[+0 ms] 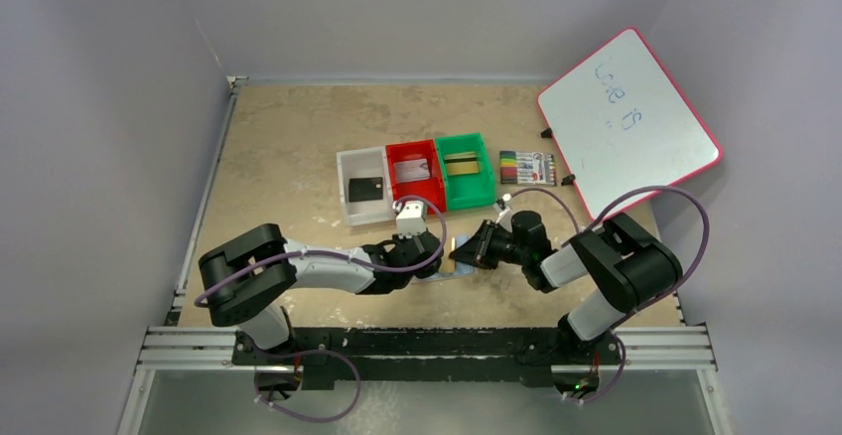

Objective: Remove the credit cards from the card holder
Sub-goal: Remove the credit card from the card holder.

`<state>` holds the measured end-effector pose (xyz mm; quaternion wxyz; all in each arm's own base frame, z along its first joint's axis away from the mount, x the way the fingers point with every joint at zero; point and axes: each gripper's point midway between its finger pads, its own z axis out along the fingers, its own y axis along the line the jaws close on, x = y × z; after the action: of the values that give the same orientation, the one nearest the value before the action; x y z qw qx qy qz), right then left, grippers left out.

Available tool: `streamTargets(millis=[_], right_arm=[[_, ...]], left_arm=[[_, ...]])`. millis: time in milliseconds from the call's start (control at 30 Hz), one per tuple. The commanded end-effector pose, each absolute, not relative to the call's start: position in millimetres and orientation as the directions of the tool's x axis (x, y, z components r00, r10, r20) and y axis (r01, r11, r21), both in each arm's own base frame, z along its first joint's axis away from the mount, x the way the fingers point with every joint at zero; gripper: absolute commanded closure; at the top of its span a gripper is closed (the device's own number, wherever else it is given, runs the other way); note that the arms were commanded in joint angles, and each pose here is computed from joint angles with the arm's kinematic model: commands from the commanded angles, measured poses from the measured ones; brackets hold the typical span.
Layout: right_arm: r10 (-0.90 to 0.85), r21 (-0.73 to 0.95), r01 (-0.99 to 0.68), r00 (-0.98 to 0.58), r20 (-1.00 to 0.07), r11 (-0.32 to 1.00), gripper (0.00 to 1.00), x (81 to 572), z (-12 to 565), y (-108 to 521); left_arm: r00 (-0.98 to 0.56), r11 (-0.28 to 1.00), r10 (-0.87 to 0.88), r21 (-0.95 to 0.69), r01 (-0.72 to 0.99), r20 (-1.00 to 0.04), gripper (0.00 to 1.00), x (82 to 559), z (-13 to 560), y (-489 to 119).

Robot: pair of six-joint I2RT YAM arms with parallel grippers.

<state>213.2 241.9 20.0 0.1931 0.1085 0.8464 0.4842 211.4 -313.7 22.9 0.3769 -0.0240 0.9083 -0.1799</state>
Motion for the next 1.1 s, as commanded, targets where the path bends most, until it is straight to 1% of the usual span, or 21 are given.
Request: streamTargets(millis=[0,33,100,300,333,467,600,1067], right_arm=[[0.373,0.868,-0.013,-0.9,-0.226,0.497,0.76,213,25,241],[0.372,0.87,-0.016,-0.9,-0.227,0.492,0.73,213,27,241],[0.378,0.874,-0.019,-0.897,-0.23,0.486,0.74,215,30,242],[0.391,0.872,-0.017,-0.89,-0.237,0.49,0.99,217,31,239],[0.391,0.871,-0.014,-0.89,-0.235,0.49,1.0,217,31,238],[0.393,0.87,-0.016,-0.888,-0.24,0.494,1.0,216,31,236],[0.387,0.849,-0.013,-0.887,-0.254,0.528,1.0,215,27,230],[0.382,0.77,-0.026,-0.857,-0.346,0.637,1.0,224,36,204]], left_arm=[[-0.773,0.976,-0.028,-0.184,0.115,-0.634,0.9,193,-11,-285],[-0.773,0.976,-0.026,-0.183,0.118,-0.634,0.9,193,-11,-285],[-0.775,0.977,-0.019,-0.176,0.12,-0.632,0.9,193,-11,-286],[-0.777,0.978,-0.011,-0.167,0.121,-0.629,0.91,193,-12,-285],[-0.778,0.979,-0.011,-0.166,0.121,-0.628,0.91,192,-12,-285],[-0.775,0.981,-0.008,-0.154,0.116,-0.632,0.91,193,-12,-282],[-0.776,0.982,-0.005,-0.149,0.115,-0.631,0.92,193,-13,-281],[-0.766,0.98,-0.023,-0.166,0.11,-0.642,0.93,195,-7,-282]])
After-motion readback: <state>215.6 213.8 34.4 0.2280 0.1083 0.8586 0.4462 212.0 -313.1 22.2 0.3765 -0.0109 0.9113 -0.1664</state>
